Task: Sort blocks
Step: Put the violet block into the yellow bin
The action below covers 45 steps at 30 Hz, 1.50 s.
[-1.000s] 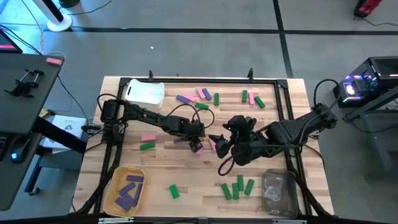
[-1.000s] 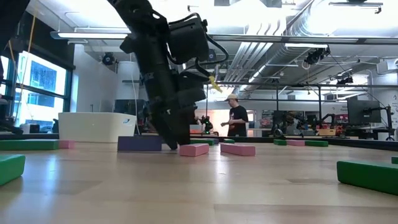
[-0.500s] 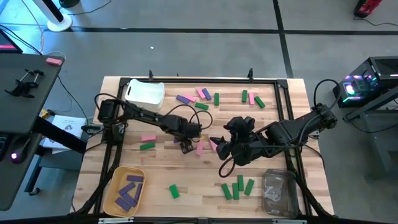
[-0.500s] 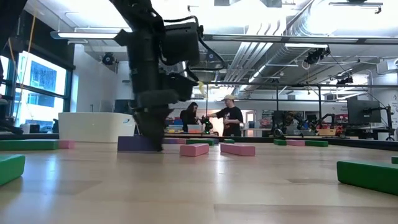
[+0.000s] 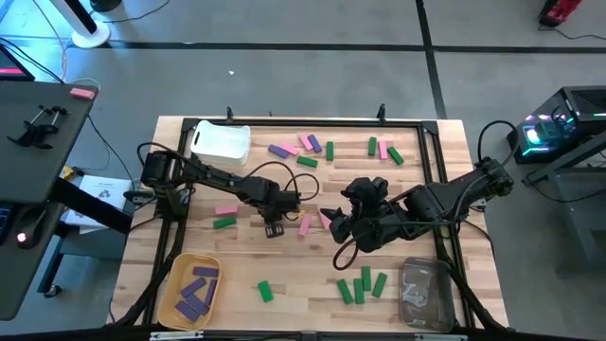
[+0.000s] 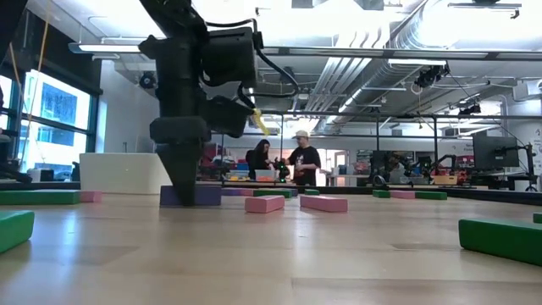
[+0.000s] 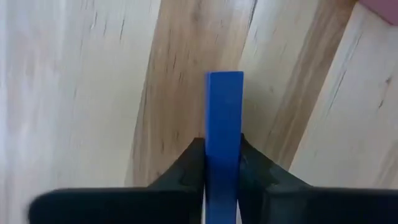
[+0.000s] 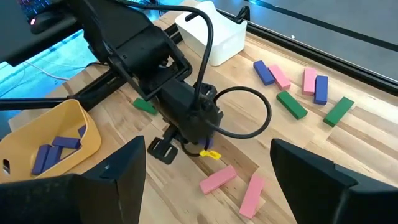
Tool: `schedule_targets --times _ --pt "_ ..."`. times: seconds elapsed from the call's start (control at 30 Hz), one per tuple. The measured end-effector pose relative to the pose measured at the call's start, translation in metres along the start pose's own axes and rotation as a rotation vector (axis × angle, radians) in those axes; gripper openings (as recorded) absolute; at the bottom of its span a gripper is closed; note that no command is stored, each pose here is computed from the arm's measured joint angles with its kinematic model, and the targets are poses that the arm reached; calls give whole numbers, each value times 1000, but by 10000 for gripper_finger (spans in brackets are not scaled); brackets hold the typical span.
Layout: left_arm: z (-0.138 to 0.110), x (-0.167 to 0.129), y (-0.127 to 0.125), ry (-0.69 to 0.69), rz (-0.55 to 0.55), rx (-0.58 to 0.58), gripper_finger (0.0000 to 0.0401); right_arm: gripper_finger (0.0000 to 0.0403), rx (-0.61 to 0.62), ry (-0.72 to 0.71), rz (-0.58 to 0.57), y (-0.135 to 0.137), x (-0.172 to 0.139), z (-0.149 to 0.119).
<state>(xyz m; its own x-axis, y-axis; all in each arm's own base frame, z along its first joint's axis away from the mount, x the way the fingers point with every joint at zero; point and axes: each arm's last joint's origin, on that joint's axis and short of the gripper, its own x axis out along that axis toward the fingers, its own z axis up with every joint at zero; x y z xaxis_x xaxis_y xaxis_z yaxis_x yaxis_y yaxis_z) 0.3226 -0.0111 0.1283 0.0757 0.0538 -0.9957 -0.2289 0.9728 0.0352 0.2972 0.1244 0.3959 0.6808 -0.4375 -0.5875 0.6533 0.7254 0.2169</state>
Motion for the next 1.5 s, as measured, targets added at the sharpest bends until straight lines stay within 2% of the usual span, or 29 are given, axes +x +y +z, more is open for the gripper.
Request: schedule_targets --times 0.13,0.23,0.4,0.5,0.6,0.77,1.0,1.13,1.3,1.4,1.5 --pt "-11 -37 5 -75 2 4 26 279 -30 -13 -7 0 0 0" --pt "-17 -98 5 -334 -45 -1 26 279 -57 -43 -27 -1 1 2" --pt "-66 -174 -11 -587 -196 19 26 279 -97 -73 -65 -4 5 7" --pt "-102 -204 -27 -656 -289 16 26 279 -112 -78 -89 -9 11 13" --pt "-138 -206 -50 -572 -313 4 26 279 -134 -60 -101 -13 18 19" --pt "-193 -190 -89 -317 -298 -67 26 279 -171 -4 -80 -19 28 27" --pt "-241 -174 -128 -117 -297 -168 26 279 -216 2 -53 -21 36 36" --pt "-251 -164 -140 -44 -263 -211 35 279 -222 7 -44 -22 38 39" --pt "-248 -158 -148 -8 -272 -227 118 279 -234 8 -48 -23 39 39" --pt "-244 -159 -149 20 -311 -193 165 279 -235 20 -36 -23 39 39" --pt "-236 -166 -144 -15 -348 -129 198 279 -234 38 -17 -23 39 38"
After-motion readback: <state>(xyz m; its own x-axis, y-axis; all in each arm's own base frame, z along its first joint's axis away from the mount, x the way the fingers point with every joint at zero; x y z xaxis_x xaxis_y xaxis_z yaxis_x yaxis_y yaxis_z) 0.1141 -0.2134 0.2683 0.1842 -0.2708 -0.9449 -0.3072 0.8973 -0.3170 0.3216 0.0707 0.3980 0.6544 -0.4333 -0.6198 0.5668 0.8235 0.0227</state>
